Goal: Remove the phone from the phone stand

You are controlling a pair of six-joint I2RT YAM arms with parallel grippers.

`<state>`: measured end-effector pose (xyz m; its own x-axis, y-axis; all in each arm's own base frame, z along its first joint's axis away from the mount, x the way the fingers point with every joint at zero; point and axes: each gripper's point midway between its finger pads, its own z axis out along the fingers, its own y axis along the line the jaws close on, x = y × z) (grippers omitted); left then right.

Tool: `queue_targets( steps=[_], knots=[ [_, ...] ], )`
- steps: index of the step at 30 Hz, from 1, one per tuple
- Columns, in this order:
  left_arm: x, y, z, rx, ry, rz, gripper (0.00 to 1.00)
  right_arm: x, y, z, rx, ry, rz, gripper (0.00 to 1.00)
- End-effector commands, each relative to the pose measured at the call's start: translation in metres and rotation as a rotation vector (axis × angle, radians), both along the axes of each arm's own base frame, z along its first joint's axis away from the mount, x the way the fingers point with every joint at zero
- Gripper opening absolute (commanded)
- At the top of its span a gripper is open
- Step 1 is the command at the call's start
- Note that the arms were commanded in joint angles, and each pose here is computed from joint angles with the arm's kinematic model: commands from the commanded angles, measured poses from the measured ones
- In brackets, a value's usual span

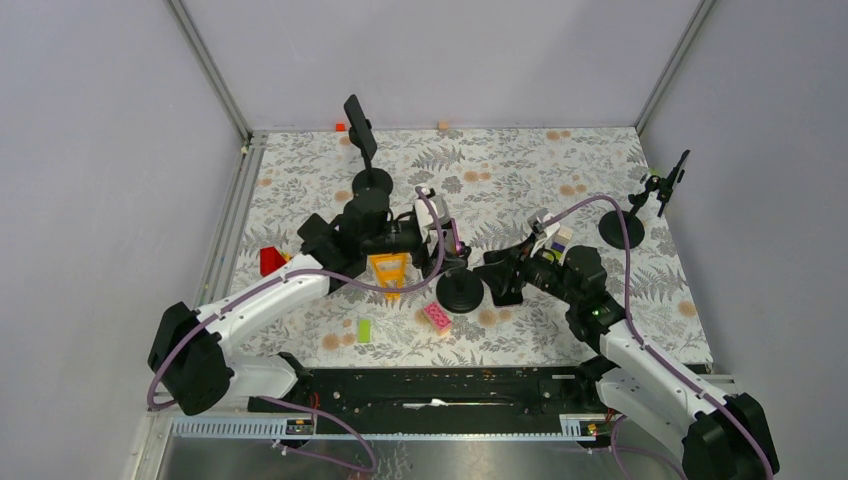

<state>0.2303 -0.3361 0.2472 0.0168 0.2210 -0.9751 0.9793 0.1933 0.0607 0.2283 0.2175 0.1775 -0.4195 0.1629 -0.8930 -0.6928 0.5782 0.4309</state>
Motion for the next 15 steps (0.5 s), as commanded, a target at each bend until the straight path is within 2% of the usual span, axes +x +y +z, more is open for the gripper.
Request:
queue_targets(
  steps=[1, 6, 9, 12, 15],
  knots=[
    [-0.004, -0.007, 0.013, -0.059, 0.143, -0.006, 0.0, -0.003, 0.006, 0.022, 0.009, -0.126, 0.058, 0.74],
    [-0.016, -0.011, 0.012, -0.066, 0.157, -0.096, 0.0, -0.002, 0.01, 0.027, 0.007, -0.142, 0.083, 0.74],
    [-0.015, -0.011, 0.012, -0.083, 0.147, -0.092, 0.03, -0.001, 0.01, 0.029, -0.002, -0.148, 0.083, 0.74],
    [-0.013, -0.009, 0.011, -0.091, 0.173, -0.076, 0.0, -0.005, 0.012, 0.033, -0.008, -0.177, 0.112, 0.74],
    [-0.025, -0.009, 0.011, -0.093, 0.17, -0.165, 0.0, -0.009, 0.015, 0.039, -0.029, -0.235, 0.165, 0.76]
  ],
)
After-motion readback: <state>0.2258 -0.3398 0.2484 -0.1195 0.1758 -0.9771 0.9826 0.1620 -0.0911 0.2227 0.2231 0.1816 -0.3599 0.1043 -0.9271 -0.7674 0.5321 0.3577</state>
